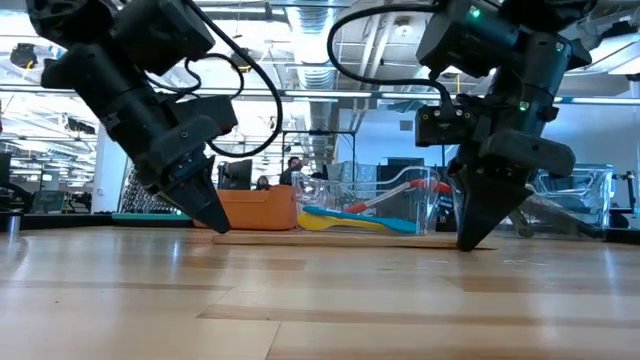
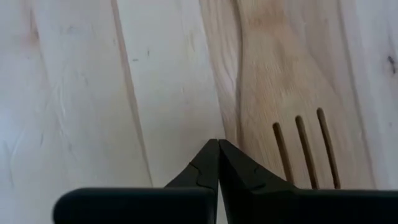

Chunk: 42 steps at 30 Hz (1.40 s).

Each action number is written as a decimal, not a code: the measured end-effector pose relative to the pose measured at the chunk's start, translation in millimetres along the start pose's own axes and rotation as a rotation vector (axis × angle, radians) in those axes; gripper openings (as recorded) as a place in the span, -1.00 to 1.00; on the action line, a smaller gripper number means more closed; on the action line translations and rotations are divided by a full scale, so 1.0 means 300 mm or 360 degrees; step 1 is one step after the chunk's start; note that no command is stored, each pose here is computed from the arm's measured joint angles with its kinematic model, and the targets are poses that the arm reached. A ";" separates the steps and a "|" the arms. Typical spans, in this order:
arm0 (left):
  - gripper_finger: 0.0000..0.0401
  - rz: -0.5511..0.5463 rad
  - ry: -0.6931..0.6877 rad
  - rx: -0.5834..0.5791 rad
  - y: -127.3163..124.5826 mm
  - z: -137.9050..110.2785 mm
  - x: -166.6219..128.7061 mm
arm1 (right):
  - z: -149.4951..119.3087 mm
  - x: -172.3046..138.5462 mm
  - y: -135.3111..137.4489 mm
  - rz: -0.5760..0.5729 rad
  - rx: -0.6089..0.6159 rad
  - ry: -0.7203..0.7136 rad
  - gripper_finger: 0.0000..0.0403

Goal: Pick & Place Kitchen Items
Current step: Put the brown serving spoon into the left transparent bin

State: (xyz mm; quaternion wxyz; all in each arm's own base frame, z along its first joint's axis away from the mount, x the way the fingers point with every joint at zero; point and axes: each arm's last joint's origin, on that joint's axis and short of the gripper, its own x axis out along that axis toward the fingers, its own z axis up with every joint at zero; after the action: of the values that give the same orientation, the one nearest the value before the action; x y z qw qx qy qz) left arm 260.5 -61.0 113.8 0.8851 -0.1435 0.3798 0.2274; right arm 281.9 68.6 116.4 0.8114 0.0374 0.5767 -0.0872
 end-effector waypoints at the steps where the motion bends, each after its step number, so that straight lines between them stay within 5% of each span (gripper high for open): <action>1: -1.00 0.0003 0.0001 -0.0007 0.005 0.004 0.003 | 0.001 0.002 0.000 -0.0020 0.0001 -0.0016 -0.99; 16: -1.00 -0.0154 0.0084 0.0021 -0.016 0.000 0.009 | 0.048 0.012 -0.054 -0.0437 0.0117 -0.0338 -1.00; 23: -1.00 -0.0181 0.0090 0.0033 -0.028 -0.009 0.001 | 0.077 0.010 -0.063 -0.0398 0.0143 -0.0436 -1.00; 29: -1.00 -0.0244 0.0086 0.0054 -0.052 -0.023 -0.011 | 0.095 0.003 -0.030 -0.0152 0.0122 -0.0489 -1.00; 37: -1.00 -0.0344 0.0125 0.0027 -0.087 -0.050 -0.033 | 0.098 -0.001 -0.014 -0.0162 -0.0371 -0.0494 -0.99; 42: -1.00 -0.0417 0.0163 0.0058 -0.110 -0.072 -0.050 | 0.113 0.002 -0.031 -0.0025 -0.0453 -0.0493 -0.87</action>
State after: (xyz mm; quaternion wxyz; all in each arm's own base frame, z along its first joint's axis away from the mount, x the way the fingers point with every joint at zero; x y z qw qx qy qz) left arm 255.2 -103.0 113.2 0.8891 -0.1872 0.4067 0.0951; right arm 311.8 53.9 127.4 0.8867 -0.0960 0.4519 -0.0159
